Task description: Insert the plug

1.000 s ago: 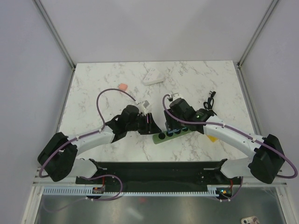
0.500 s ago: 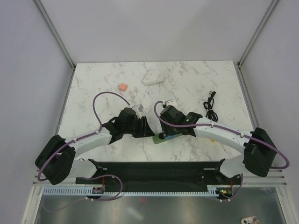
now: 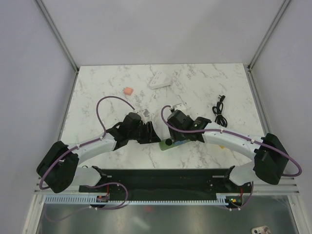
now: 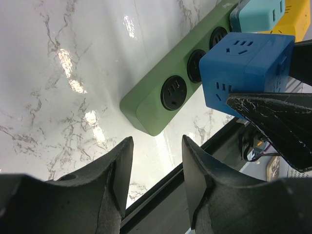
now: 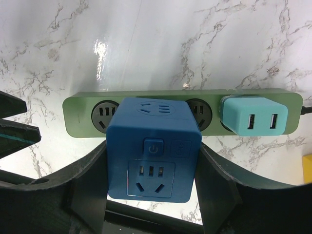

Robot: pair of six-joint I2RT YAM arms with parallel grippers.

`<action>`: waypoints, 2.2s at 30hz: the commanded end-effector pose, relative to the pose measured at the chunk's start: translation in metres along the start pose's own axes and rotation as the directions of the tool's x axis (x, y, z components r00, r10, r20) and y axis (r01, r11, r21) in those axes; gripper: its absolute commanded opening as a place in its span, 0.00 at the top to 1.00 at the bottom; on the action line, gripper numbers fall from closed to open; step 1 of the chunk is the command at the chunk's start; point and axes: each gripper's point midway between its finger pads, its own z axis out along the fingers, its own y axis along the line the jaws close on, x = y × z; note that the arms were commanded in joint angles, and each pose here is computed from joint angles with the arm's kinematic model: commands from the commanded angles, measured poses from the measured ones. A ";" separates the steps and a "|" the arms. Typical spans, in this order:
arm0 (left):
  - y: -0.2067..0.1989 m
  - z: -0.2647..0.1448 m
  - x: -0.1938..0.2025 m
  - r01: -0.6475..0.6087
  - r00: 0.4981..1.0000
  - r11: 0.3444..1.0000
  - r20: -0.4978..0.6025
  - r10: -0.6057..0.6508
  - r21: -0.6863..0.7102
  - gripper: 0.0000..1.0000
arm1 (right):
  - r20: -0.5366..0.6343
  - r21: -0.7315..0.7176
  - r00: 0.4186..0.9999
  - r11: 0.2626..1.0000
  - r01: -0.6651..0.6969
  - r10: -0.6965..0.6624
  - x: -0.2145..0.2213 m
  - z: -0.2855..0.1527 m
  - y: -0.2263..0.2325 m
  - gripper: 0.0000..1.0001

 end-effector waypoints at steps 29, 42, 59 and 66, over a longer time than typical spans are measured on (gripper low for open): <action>-0.002 -0.004 -0.006 -0.038 0.999 0.999 0.022 0.037 0.009 0.48 | -0.018 0.029 0.999 0.999 -0.029 0.029 0.034 0.031 -0.016 1.00; -0.003 -0.003 -0.009 -0.041 0.999 0.999 0.024 0.041 0.002 0.48 | 0.098 0.039 0.992 0.996 -0.087 0.082 0.068 0.055 -0.017 1.00; 0.006 -0.015 -0.016 -0.027 0.998 0.998 0.050 0.029 -0.055 0.48 | 0.021 0.103 0.999 0.994 0.023 -0.025 0.114 0.080 -0.005 1.00; 0.025 -0.039 -0.043 0.033 0.991 0.996 0.129 -0.023 -0.083 0.48 | -0.026 0.103 1.000 0.995 0.015 -0.013 0.136 0.089 0.000 1.00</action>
